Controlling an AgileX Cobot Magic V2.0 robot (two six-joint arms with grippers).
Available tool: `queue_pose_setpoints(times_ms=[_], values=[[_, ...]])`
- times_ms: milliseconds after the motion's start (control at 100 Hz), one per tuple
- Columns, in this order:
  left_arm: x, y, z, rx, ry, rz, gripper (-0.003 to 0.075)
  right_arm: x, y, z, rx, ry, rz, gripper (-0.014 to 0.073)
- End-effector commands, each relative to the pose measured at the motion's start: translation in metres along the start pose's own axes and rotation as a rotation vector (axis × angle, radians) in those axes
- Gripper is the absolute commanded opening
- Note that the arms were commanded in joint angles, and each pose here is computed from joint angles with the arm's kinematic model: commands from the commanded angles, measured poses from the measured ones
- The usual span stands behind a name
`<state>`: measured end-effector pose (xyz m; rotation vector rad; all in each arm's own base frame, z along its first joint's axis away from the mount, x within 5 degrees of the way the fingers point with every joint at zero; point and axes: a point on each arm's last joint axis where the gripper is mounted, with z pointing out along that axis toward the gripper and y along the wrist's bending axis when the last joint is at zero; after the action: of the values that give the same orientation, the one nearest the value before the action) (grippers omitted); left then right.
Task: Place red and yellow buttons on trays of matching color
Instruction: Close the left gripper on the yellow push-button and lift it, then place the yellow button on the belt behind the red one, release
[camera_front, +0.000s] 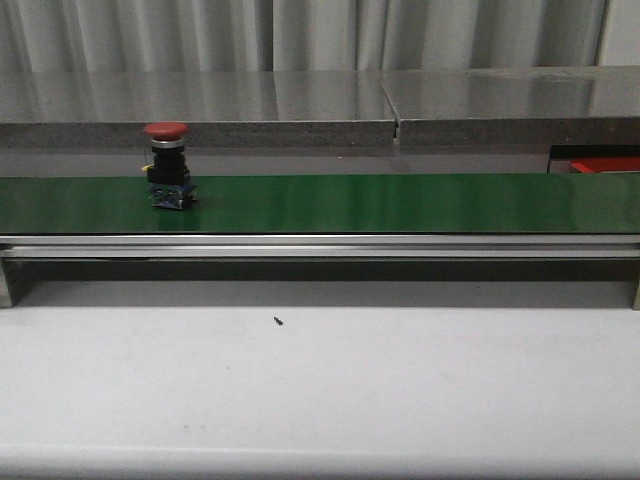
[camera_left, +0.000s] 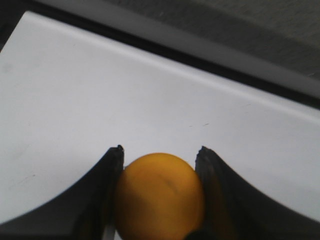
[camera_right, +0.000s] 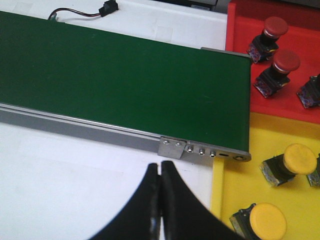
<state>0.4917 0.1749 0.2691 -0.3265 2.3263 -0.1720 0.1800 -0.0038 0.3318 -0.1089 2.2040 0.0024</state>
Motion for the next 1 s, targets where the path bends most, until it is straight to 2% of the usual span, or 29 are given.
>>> queue_pose_setpoints(times_ms=[0, 210, 450, 740, 990], values=[[-0.035, -0.028, -0.07, 0.074, -0.152, -0.01, -0.0019, -0.012, -0.002, -0.006, 0.017, -0.087, -0.01, -0.0116], [-0.041, -0.06, -0.121, 0.196, -0.153, 0.018, -0.0019, -0.012, -0.002, -0.006, 0.017, -0.087, -0.01, -0.0116], [-0.031, -0.097, -0.148, 0.253, -0.12, 0.081, -0.0019, -0.012, -0.002, -0.006, 0.017, -0.087, -0.01, -0.0116], [0.01, -0.135, -0.147, 0.273, -0.117, 0.136, -0.0019, -0.012, -0.002, -0.006, 0.017, -0.087, -0.01, -0.0116], [0.066, -0.149, -0.111, 0.229, -0.096, 0.128, -0.0019, -0.012, -0.002, -0.006, 0.017, -0.087, -0.01, -0.0116]])
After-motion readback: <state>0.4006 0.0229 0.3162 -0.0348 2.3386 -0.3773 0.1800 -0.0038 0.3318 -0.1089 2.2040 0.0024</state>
